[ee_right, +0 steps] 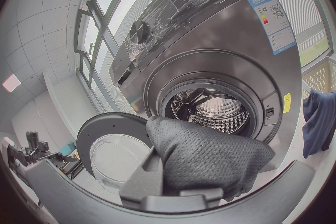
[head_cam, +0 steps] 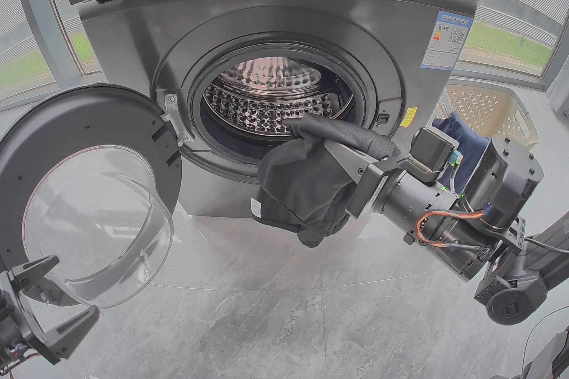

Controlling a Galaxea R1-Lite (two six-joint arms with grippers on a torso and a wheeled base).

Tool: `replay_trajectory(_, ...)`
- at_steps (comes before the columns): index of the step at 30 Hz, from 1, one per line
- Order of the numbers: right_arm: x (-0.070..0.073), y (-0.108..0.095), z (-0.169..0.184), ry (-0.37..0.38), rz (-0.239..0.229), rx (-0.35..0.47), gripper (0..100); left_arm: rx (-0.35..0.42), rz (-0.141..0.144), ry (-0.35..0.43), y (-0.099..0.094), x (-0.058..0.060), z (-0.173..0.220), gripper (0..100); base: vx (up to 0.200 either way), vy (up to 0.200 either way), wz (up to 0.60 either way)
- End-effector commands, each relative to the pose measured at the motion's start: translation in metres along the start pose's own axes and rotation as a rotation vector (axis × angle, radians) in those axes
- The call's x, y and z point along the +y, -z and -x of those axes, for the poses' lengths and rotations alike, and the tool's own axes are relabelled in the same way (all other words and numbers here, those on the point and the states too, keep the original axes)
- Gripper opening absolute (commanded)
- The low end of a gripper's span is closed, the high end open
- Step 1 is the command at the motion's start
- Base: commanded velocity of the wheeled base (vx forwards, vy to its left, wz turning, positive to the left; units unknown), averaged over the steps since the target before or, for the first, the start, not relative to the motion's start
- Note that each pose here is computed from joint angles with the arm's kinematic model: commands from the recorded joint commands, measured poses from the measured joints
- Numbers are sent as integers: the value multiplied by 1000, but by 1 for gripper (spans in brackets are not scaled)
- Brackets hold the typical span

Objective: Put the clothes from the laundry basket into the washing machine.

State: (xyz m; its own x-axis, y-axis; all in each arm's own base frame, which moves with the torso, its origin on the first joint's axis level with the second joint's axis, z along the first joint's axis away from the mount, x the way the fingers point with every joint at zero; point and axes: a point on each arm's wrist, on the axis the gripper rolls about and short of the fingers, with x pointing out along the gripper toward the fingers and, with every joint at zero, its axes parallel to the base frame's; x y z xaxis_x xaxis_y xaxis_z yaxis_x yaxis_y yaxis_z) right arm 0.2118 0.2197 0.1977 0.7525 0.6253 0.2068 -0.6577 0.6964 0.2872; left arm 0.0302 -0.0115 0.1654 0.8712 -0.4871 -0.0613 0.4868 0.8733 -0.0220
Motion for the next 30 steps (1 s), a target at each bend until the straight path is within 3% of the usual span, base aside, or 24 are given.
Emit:
replay_trajectory(1, 0, 21, -17, -18, -3, 10, 0, 257, 78, 331, 11, 11, -90, 100, 0, 0, 0)
replay_trajectory(3, 2, 20, -16, -27, -6, 0, 0, 281, 74, 396, 14, 5, -107, 100, 0, 0, 0)
replay_trajectory(5, 2, 20, -16, -27, -6, 0, 0, 283, 74, 398, 14, 5, -108, 100, 0, 0, 0)
replay_trajectory(8, 3, 21, -13, -42, -8, 5, 0, 289, 64, 420, 16, -4, -140, 100, 0, 0, 0)
replay_trajectory(12, 7, 24, -10, -60, -14, 0, 0, 274, 74, 406, 14, -11, -165, 100, 0, 0, 0)
replay_trajectory(17, 7, 29, -14, -67, -13, -3, 0, 284, 131, 393, 20, -10, -189, 100, 0, 0, 0)
replay_trajectory(23, 10, 25, -13, -80, -15, -28, 0, 253, 136, 374, 26, -7, -206, 100, 0, 0, 0)
replay_trajectory(30, 18, 22, -11, -107, -4, -36, 0, 218, 131, 304, 38, 9, -247, 100, 0, 0, 0)
